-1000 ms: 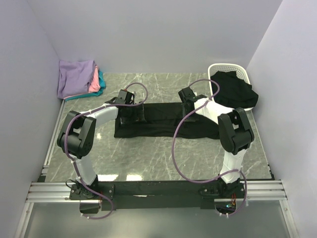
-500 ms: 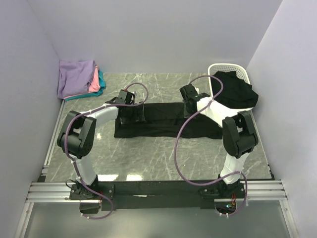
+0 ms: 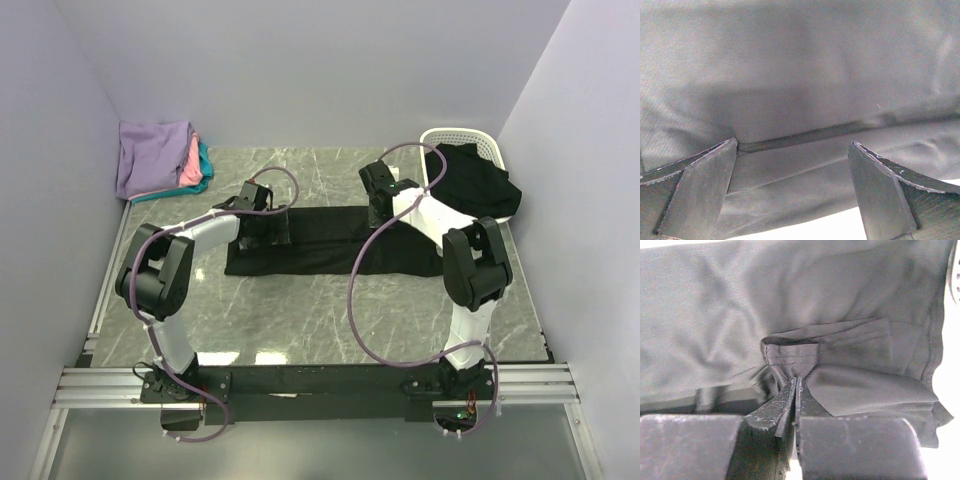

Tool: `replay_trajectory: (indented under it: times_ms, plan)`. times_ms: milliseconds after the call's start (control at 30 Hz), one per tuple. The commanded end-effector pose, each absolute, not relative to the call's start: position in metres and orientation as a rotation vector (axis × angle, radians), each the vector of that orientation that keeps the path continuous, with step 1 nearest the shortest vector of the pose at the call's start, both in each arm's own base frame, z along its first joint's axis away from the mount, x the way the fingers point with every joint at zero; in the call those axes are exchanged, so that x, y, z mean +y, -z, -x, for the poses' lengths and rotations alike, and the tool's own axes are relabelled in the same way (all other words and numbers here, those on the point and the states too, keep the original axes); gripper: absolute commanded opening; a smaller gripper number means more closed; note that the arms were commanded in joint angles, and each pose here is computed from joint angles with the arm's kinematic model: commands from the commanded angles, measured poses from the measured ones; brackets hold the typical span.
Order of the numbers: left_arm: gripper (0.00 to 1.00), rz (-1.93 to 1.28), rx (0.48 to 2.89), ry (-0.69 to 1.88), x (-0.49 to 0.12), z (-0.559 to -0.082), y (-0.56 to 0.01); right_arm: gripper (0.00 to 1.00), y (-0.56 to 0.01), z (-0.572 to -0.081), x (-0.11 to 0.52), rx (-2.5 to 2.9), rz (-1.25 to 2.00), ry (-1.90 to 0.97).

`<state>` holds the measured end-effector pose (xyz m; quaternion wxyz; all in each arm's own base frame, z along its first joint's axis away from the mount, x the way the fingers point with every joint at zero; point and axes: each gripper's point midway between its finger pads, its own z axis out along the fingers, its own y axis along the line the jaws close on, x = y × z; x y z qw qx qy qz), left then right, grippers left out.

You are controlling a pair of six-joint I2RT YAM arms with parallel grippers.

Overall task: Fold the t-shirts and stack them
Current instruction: Fold the tshirt

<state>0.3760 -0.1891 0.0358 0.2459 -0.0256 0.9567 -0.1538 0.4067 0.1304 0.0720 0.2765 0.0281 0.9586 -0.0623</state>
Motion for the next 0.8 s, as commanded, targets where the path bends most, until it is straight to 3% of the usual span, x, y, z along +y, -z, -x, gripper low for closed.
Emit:
replay_trajectory:
  times_ms: [0,33,67,100,167,300,500,767]
  plan:
    - [0.99,0.147,2.547,0.169,-0.145,-0.387,-0.049,0.12,-0.07,-0.418,0.106,2.545,-0.154,0.254]
    - [0.99,0.167,2.542,0.152,-0.139,-0.388,-0.05,0.44,-0.069,-0.419,0.102,2.542,-0.168,0.273]
    - [0.99,0.193,2.538,0.124,-0.131,-0.389,-0.05,0.51,-0.07,-0.421,0.096,2.531,-0.19,0.287]
    - [1.0,0.219,2.533,0.119,-0.125,-0.391,-0.051,0.65,-0.072,-0.422,0.095,2.522,-0.197,0.284]
    - [0.99,0.25,2.511,0.119,-0.122,-0.395,-0.059,0.76,-0.081,-0.421,0.093,2.491,-0.22,0.275]
    - [0.99,0.245,2.403,0.199,-0.129,-0.406,-0.093,0.78,-0.11,-0.414,0.086,2.42,-0.264,0.226]
    - [0.99,0.057,2.347,0.538,-0.186,-0.428,-0.124,0.79,-0.095,-0.4,0.075,2.466,-0.335,0.17]
    - [0.99,-0.037,2.434,0.719,-0.228,-0.447,-0.077,0.79,-0.059,-0.405,0.072,2.546,-0.392,0.089]
